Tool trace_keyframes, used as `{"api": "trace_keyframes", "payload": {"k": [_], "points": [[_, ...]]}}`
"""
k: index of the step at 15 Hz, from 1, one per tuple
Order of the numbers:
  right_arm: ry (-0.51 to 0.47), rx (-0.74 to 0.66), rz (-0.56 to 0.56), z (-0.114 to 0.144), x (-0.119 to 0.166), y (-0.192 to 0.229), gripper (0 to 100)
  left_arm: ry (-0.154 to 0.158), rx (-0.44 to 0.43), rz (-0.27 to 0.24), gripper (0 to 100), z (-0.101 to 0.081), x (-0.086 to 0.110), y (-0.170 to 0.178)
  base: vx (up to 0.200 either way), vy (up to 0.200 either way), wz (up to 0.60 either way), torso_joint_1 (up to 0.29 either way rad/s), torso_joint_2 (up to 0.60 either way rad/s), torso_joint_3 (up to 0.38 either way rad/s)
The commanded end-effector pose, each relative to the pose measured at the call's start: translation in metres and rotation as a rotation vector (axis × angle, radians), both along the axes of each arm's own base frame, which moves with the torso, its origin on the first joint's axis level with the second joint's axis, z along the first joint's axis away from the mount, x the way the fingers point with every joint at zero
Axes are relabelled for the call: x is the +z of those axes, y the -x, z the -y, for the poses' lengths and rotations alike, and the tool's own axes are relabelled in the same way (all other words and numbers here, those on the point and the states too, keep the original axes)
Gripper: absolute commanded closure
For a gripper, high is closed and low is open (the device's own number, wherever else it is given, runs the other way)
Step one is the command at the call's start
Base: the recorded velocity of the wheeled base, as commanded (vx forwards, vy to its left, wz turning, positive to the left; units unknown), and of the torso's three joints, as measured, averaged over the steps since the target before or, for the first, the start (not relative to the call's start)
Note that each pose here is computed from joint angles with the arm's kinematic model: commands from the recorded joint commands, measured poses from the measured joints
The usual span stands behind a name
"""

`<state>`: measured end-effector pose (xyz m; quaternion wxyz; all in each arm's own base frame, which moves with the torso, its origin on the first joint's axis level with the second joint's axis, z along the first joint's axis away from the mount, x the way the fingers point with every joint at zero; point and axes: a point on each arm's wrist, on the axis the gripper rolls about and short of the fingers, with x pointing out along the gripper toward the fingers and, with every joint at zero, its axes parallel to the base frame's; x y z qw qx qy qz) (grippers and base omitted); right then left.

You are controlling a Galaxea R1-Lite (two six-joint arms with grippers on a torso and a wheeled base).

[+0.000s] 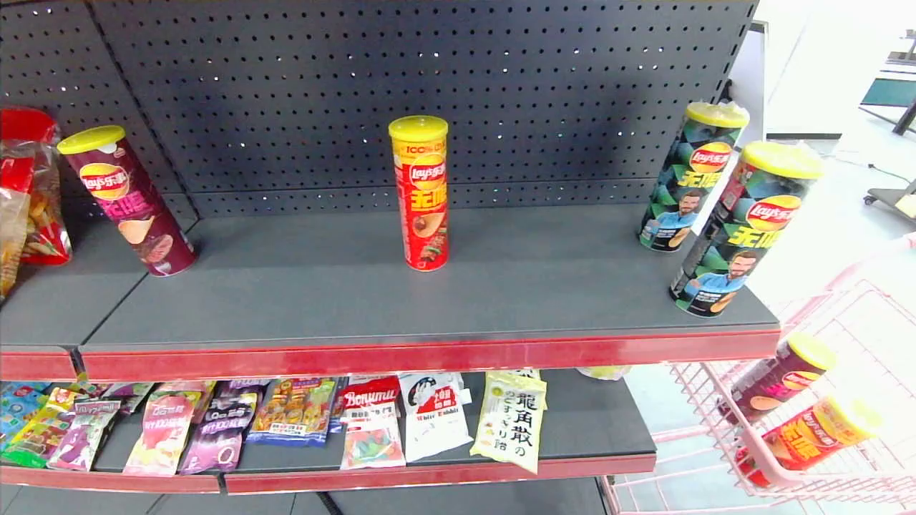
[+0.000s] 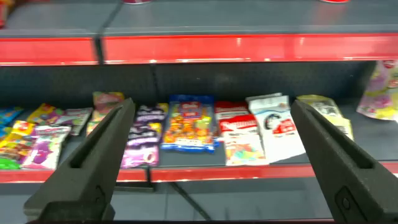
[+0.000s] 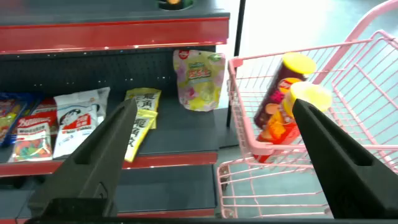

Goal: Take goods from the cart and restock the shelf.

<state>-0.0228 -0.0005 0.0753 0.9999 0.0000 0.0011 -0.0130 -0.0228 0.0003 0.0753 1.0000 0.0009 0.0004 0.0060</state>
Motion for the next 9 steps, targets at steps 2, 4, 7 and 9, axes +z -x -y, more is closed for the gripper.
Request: {"api": "trace_keyframes", "payload": {"k": [2, 4, 7, 9], "points": [[0.0, 0.0, -0.001, 0.0, 0.0, -0.0001, 0, 0.0, 0.0, -0.001, 0, 0.0, 0.0, 0.0, 0.0, -0.2, 0.0, 0.002, 0.0, 0.005], [0.0, 0.0, -0.001, 0.0, 0.0, -0.0001, 0, 0.0, 0.0, -0.001, 0, 0.0, 0.0, 0.0, 0.0, -0.2, 0.0, 0.002, 0.0, 0.002], [0.0, 0.0, -0.001, 0.0, 0.0, -0.0001, 0, 0.0, 0.0, -0.001, 0, 0.0, 0.0, 0.0, 0.0, -0.2, 0.0, 0.001, 0.0, 0.001], [0.0, 0.0, -0.001, 0.0, 0.0, -0.0001, 0, 0.0, 0.0, 0.001, 0, 0.0, 0.0001, 0.0, 0.0, -0.1, 0.0, 0.001, 0.0, -0.001]]}}
